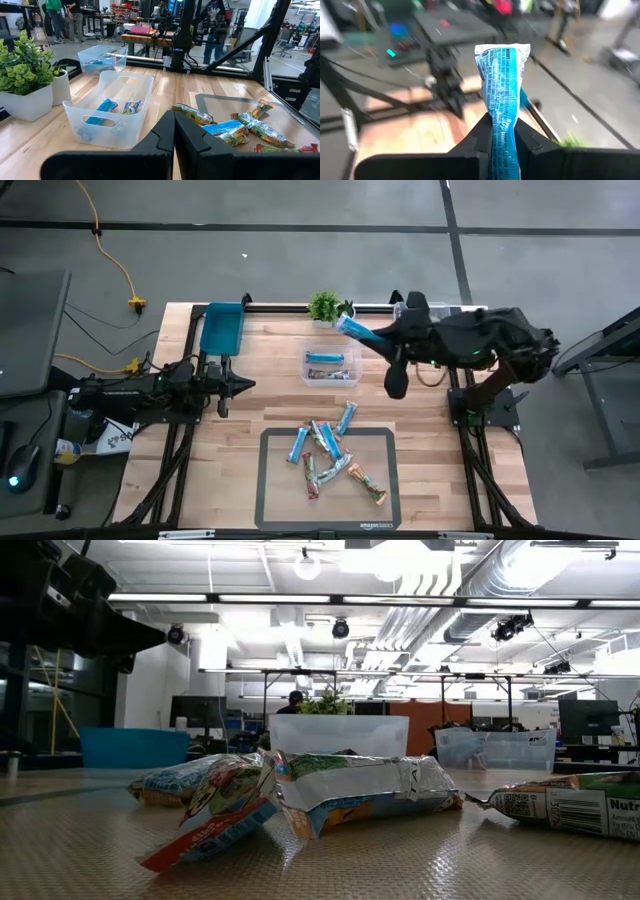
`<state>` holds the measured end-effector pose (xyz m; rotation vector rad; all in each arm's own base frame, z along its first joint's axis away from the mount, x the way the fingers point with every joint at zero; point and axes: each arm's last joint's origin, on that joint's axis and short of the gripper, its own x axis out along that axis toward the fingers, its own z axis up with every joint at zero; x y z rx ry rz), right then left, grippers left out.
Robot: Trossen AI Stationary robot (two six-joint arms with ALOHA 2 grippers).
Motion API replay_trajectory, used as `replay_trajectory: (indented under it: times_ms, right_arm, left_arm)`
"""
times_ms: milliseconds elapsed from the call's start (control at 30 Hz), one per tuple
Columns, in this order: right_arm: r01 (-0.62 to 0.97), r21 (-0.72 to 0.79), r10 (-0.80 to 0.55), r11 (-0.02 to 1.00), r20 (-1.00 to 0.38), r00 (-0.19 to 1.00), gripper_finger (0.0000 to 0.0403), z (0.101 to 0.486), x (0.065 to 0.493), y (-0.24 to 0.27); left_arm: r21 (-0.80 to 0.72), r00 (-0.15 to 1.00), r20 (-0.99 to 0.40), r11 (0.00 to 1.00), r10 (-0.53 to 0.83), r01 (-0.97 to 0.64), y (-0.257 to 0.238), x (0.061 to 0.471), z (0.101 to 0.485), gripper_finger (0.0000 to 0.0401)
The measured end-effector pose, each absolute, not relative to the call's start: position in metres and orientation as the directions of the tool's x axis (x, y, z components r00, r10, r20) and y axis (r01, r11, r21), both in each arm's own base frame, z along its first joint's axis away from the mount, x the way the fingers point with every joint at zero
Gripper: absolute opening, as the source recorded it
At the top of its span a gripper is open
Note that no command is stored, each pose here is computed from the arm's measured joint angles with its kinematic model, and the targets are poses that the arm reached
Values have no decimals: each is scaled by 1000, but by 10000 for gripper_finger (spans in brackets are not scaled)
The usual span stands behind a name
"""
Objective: Pick and place Granola Bars by type
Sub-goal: Put the blue granola bar in the left transparent bin
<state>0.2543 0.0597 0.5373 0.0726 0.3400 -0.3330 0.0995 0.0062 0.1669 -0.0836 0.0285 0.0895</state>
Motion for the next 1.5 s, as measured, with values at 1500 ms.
replay_trajectory:
  times_ms: [1500]
  right_arm:
    - [-92,863,624,497,-282,729,20,270,347,-81]
  left_arm:
    - [-82,996,-32,992,89,-91,6,99,167,1]
